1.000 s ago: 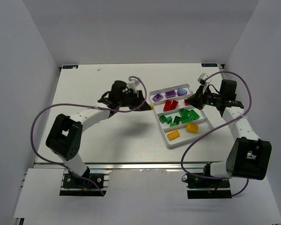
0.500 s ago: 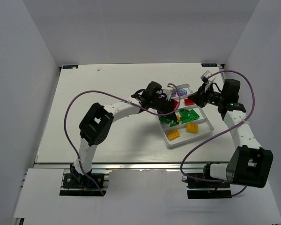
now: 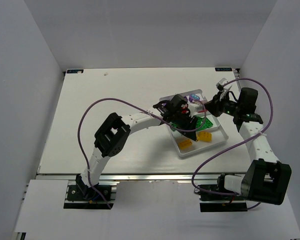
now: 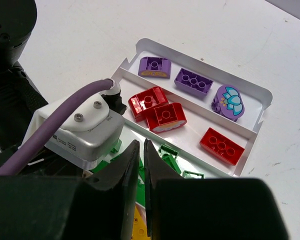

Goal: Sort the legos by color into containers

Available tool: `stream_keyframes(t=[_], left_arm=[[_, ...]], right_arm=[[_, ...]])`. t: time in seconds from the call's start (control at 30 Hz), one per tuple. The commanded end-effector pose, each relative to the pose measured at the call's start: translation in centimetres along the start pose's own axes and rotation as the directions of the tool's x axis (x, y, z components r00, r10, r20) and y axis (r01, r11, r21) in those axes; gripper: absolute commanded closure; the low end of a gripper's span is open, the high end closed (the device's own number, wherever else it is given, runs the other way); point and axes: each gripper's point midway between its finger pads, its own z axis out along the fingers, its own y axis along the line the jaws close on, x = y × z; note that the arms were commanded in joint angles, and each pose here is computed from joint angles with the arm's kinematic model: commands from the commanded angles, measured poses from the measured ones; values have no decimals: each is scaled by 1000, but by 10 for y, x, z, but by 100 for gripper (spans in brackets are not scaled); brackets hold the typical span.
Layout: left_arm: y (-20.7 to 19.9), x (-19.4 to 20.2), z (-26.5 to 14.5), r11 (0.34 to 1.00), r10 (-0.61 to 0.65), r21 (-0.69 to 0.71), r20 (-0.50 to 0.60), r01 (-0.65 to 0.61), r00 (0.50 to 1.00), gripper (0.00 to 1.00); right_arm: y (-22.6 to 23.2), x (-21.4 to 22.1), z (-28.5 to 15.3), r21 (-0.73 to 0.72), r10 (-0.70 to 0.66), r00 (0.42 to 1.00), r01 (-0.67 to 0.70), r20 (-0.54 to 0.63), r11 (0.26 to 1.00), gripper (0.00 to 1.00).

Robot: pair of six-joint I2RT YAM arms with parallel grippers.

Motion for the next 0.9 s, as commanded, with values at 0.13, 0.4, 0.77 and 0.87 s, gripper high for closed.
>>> stream_keyframes(t=[0.13, 0.4, 0.77, 0.87], left_arm=[[9, -9, 0, 997, 20, -79, 12, -19, 1000, 51], [9, -18, -4, 994, 22, -109, 34, -18, 999, 39], [11, -31, -41, 977, 24, -214, 116, 1, 993, 39], [18, -32, -72, 956, 25, -293, 186, 31, 982, 39]], right_arm=[[-2, -10, -6, 25, -27, 999, 26, 33, 999, 85], [0, -11, -10, 32, -30, 999, 29, 40, 999, 83], [-2, -16, -15, 46, -38, 999, 36, 35, 998, 74], [0, -16, -15, 35, -23, 999, 22, 25, 999, 59]])
